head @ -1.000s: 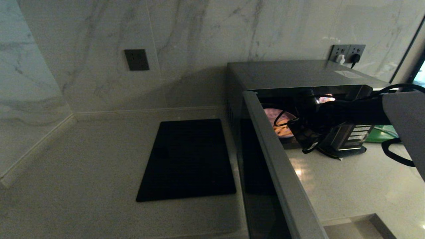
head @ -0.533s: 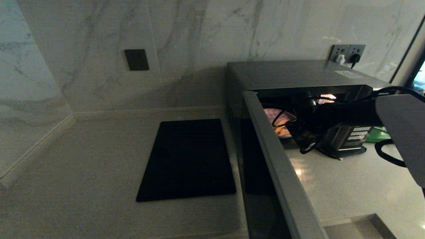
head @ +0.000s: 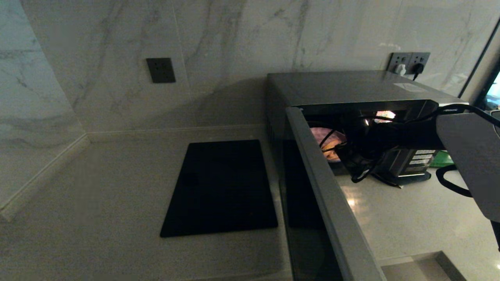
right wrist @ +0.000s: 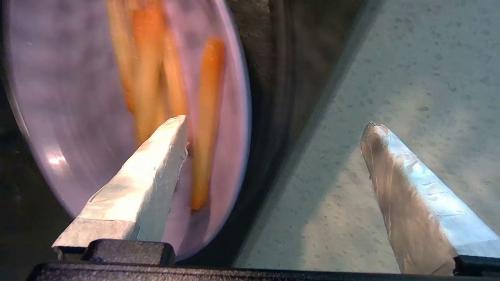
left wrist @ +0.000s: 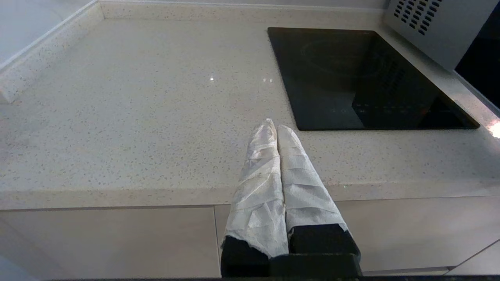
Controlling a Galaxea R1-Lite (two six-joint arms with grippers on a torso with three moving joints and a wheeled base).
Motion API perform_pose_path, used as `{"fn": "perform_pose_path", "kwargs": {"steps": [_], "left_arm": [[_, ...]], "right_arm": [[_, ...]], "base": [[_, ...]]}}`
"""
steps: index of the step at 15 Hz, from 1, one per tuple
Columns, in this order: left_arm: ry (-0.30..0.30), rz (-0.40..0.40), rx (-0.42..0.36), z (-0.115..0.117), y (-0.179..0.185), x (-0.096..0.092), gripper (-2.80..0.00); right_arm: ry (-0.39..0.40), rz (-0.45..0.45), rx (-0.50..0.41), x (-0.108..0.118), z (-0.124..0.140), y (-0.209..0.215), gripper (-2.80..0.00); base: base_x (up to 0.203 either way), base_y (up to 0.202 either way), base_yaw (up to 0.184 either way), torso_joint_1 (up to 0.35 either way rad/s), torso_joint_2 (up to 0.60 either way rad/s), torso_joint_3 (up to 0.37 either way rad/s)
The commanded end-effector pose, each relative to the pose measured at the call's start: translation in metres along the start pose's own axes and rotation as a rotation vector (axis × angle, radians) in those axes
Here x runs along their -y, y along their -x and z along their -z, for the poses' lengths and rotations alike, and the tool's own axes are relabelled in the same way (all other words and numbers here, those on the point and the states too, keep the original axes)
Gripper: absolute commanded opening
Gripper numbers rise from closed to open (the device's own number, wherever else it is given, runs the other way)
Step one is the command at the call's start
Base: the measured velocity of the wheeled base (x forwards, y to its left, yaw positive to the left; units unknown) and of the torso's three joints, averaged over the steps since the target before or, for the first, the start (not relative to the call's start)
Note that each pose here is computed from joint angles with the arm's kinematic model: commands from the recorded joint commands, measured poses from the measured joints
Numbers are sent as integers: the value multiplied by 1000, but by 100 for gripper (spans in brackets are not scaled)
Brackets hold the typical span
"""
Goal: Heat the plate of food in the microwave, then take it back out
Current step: Take the plate out of the microwave
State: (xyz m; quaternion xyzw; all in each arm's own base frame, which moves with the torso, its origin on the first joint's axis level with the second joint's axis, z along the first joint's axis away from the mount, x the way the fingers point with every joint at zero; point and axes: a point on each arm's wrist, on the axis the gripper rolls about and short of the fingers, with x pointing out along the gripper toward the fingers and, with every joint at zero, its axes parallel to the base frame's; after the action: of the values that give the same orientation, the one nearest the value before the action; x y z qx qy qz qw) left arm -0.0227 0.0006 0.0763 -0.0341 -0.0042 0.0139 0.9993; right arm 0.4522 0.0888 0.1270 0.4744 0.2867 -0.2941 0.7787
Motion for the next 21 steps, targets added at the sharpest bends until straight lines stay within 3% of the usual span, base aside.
{"fn": "perform_pose_path", "kwargs": {"steps": [1,21], "left_arm": [[1,-1,0,0,0,0,-280],[1,-1,0,0,0,0,-280]], "right_arm": [[-1,20,0,1,-2,6,0],[-6,23,-15,-2,-10,18,0]], "base": [[0,0,0,0,0,0],[0,0,0,0,0,0]]}}
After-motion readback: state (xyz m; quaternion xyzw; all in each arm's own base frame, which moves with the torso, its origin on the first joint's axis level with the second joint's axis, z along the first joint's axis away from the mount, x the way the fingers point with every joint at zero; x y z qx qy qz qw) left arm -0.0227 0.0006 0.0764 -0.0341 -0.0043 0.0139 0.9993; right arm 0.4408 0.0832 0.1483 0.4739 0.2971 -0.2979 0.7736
